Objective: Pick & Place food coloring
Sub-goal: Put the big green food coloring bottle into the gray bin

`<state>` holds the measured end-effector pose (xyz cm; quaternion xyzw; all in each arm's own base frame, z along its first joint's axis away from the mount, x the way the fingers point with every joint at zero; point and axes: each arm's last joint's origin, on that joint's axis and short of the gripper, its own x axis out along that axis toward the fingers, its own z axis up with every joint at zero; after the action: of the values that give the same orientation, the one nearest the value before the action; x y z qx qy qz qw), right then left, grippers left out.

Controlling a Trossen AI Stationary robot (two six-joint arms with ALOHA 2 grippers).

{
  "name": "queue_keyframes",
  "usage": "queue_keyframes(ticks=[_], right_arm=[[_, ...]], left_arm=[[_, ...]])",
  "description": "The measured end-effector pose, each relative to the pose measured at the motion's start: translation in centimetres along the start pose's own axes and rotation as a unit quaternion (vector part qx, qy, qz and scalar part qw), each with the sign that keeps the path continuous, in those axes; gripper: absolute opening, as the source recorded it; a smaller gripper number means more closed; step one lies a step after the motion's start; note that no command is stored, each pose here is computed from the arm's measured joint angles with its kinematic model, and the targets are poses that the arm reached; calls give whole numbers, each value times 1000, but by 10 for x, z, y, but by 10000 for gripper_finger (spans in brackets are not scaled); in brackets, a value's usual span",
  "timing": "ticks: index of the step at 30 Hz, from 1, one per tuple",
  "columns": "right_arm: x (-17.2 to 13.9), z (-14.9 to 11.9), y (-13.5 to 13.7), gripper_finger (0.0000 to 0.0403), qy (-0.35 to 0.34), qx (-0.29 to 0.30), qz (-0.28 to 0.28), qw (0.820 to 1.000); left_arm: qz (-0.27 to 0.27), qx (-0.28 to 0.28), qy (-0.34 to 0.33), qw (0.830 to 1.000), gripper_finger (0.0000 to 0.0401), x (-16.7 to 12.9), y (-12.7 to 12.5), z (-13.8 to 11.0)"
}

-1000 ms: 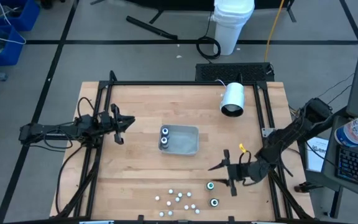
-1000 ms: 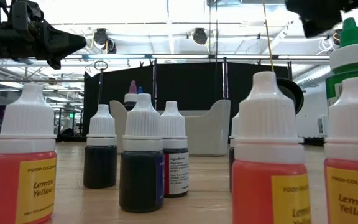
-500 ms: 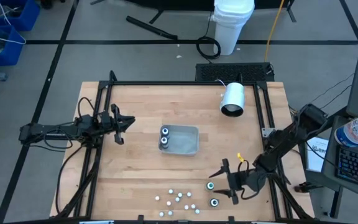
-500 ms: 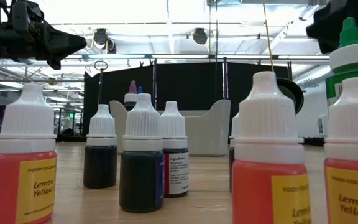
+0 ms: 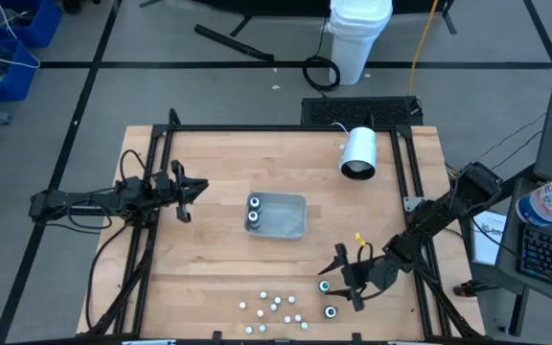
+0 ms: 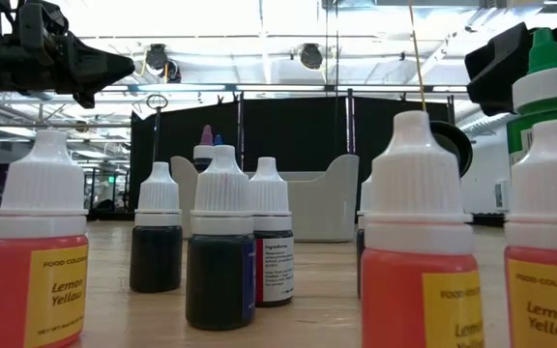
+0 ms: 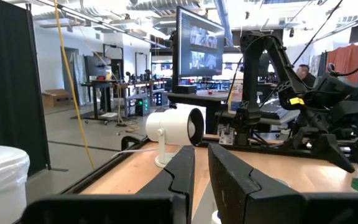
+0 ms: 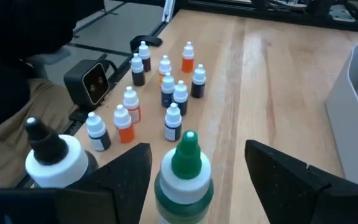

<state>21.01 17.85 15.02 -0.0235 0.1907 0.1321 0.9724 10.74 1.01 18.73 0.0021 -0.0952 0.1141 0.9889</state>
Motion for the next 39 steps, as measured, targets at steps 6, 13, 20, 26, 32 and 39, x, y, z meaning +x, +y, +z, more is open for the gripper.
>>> queue_keyframes(ticks=[6,13,20,26,32,39], right_arm=[[0,-4,-1,243,20,7,-4,1000],[0,-4,0,214,22,7,9,1000],[0,-4,0,180,23,6,13,1000],[0,-4,0,162,25,6,21,999],[0,-4,0,160,25,3,20,999],[3,-4,-6,159,24,-1,10,1000]], left_arm=[[0,0,0,1000,51,0,0,0],[0,0,0,1000,51,0,0,0],[0,0,0,1000,51,0,0,0],[0,0,0,1000,51,0,0,0],[0,0,0,1000,51,0,0,0],[1,0,0,1000,51,0,0,0]])
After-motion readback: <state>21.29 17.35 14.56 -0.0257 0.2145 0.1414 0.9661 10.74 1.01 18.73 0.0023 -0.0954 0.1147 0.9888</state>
